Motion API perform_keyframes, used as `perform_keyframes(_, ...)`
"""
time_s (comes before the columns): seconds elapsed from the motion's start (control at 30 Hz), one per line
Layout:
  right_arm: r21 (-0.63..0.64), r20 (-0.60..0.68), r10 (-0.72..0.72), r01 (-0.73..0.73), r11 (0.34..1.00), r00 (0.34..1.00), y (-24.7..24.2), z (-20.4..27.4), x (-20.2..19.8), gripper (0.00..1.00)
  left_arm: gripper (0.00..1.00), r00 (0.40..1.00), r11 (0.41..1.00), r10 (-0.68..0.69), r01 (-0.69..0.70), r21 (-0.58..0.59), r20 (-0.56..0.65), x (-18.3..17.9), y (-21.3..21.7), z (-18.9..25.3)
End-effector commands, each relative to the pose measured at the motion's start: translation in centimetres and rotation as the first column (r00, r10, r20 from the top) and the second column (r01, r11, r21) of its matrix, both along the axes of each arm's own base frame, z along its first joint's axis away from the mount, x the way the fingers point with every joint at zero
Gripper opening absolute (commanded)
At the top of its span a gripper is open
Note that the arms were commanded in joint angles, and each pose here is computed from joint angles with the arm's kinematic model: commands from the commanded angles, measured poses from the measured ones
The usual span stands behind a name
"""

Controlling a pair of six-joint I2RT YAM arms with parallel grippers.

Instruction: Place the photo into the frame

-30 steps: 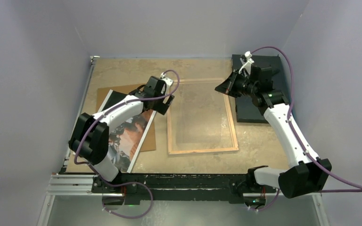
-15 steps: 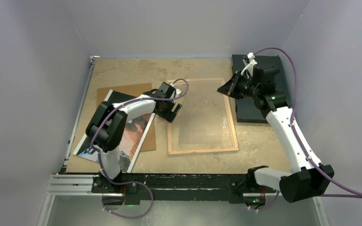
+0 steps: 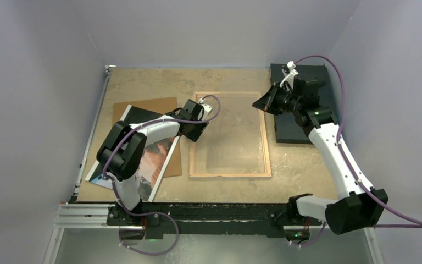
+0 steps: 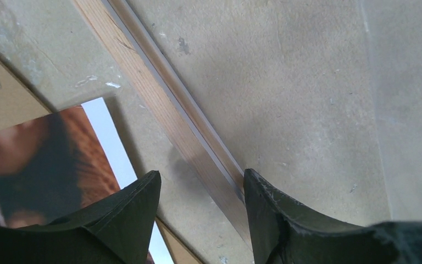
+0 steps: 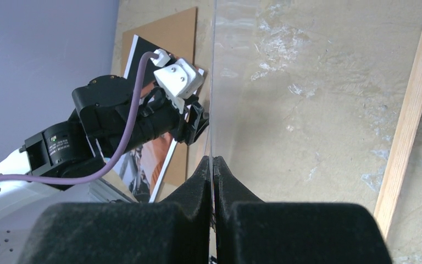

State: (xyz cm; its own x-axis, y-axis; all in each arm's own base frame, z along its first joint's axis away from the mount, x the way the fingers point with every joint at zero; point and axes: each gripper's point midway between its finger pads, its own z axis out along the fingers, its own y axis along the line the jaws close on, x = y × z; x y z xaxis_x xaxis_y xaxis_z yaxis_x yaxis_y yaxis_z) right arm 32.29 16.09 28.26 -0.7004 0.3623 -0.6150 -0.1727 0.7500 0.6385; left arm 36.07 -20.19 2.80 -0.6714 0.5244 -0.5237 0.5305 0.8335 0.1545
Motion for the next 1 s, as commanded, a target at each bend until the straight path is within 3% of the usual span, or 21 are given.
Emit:
perform_keyframes(0.0,0.021,0.067,0.001,-0.003,1.000,0.998,0.2,1.5,1.0,0.00,0.55,0.999,0.996,-0.010,0.008,0.084,0.032,-0.1,2.0,0.0)
perform_keyframes(0.23,0.034,0.062,0.006,-0.008,0.999,0.998,0.5,1.4,1.0,0.00,0.50,0.999,0.998,-0.015,0.012,0.069,0.044,0.2,1.7,1.3)
perform_keyframes(0.4,0.057,0.107,0.017,-0.023,0.998,0.994,0.9,4.1,1.6,0.00,0.88,0.991,0.997,0.038,-0.029,-0.076,0.125,1.9,0.6,8.8)
perform_keyframes(0.5,0.095,0.138,0.055,-0.068,0.993,0.989,1.7,6.3,1.6,0.00,0.99,0.988,0.978,0.052,-0.021,-0.207,0.146,2.9,0.4,14.5)
perform_keyframes(0.6,0.137,0.169,0.090,-0.114,0.984,0.982,2.4,8.4,1.1,0.00,1.00,0.987,0.934,0.100,-0.051,-0.353,0.122,3.8,1.6,18.6)
perform_keyframes(0.7,0.200,0.200,0.149,-0.189,0.961,0.968,3.5,10.4,0.0,0.00,1.00,0.986,0.902,0.134,-0.079,-0.424,0.101,4.4,3.7,20.6)
perform_keyframes(0.87,0.317,0.240,0.254,-0.323,0.892,0.937,5.1,12.8,-2.5,0.00,0.98,0.963,0.901,0.230,-0.156,-0.404,0.141,4.9,7.9,20.4)
perform_keyframes(0.97,0.355,0.210,0.275,-0.336,0.872,0.938,5.5,11.3,-2.6,0.00,0.95,0.951,0.909,0.272,-0.204,-0.364,0.148,4.7,9.9,19.2)
